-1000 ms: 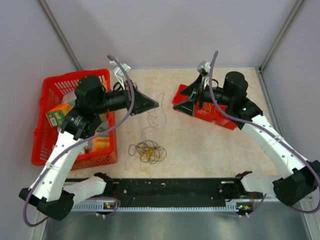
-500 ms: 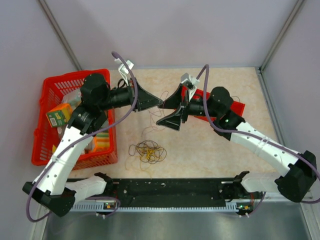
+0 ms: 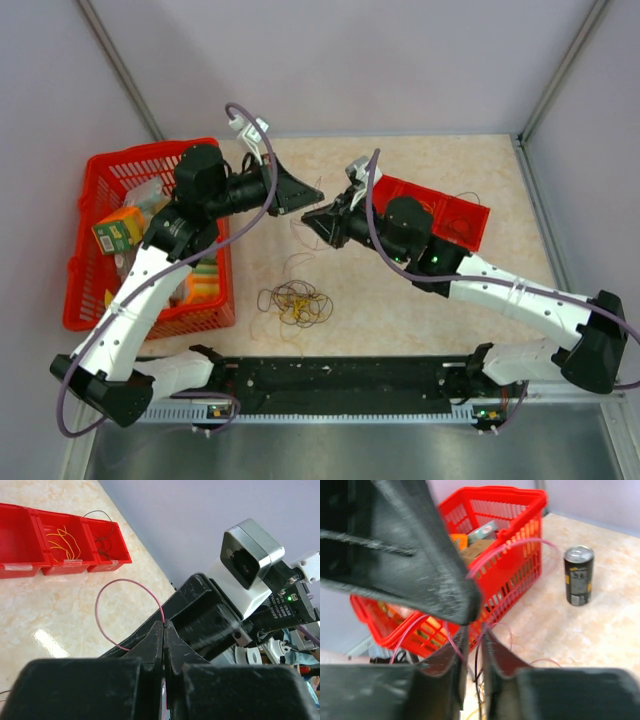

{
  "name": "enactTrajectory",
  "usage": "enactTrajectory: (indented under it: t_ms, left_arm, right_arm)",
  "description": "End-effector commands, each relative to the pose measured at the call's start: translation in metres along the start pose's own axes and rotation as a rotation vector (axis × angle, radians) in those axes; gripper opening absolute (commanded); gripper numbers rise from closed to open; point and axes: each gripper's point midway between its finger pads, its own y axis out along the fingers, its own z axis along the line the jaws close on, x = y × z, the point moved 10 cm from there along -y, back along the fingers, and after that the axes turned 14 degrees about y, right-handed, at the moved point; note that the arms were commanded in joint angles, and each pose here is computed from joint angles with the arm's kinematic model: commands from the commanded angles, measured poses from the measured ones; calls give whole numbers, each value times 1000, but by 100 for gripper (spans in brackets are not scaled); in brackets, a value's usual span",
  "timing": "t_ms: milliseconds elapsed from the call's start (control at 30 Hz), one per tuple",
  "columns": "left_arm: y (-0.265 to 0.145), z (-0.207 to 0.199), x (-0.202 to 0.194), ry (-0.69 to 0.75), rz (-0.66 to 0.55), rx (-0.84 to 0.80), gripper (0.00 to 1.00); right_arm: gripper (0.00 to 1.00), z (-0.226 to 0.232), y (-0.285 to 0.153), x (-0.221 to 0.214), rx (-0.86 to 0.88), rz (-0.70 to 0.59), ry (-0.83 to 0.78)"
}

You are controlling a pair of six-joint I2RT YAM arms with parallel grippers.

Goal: Untangle the cables

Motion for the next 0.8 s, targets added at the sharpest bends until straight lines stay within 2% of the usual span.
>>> enactTrajectory:
  t_ms: [0, 33, 67, 133, 200, 233, 367, 467, 600, 700, 767]
  left_arm:
    - [-9, -7, 5, 45, -47, 15, 0]
    - [-11, -6, 5, 61, -52, 32, 10]
    - [-14, -5, 5, 74, -62, 71, 31]
    - [-22, -4, 4, 111, -93, 151, 63]
    - [-34, -3, 3, 158, -138, 244, 87]
    - [-42, -3, 1, 186, -161, 293, 93]
    - [-75, -6, -6, 277, -240, 451, 97]
    - [-84, 0, -22, 289, -235, 493, 95]
    - [-74, 19, -57, 246, -100, 475, 90]
    - [-61, 36, -82, 202, 17, 447, 81]
    - [-54, 46, -94, 181, 69, 424, 79]
  right_arm:
    - [0, 1, 5, 23, -109, -146, 11]
    - [0, 1, 5, 25, -114, -156, 6]
    - [0, -3, 5, 29, -129, -164, -5]
    - [0, -15, 5, 35, -164, -164, -5]
    - [0, -34, 5, 43, -220, -168, -3]
    - [0, -45, 4, 48, -266, -168, -9]
    - [0, -105, 5, 61, -457, -153, -68]
    - [0, -155, 11, 73, -600, -103, -82]
    - [0, -208, 24, 76, -729, 3, -110]
    - [0, -244, 35, 61, -812, 91, -115]
    - [0, -261, 40, 53, -838, 118, -98]
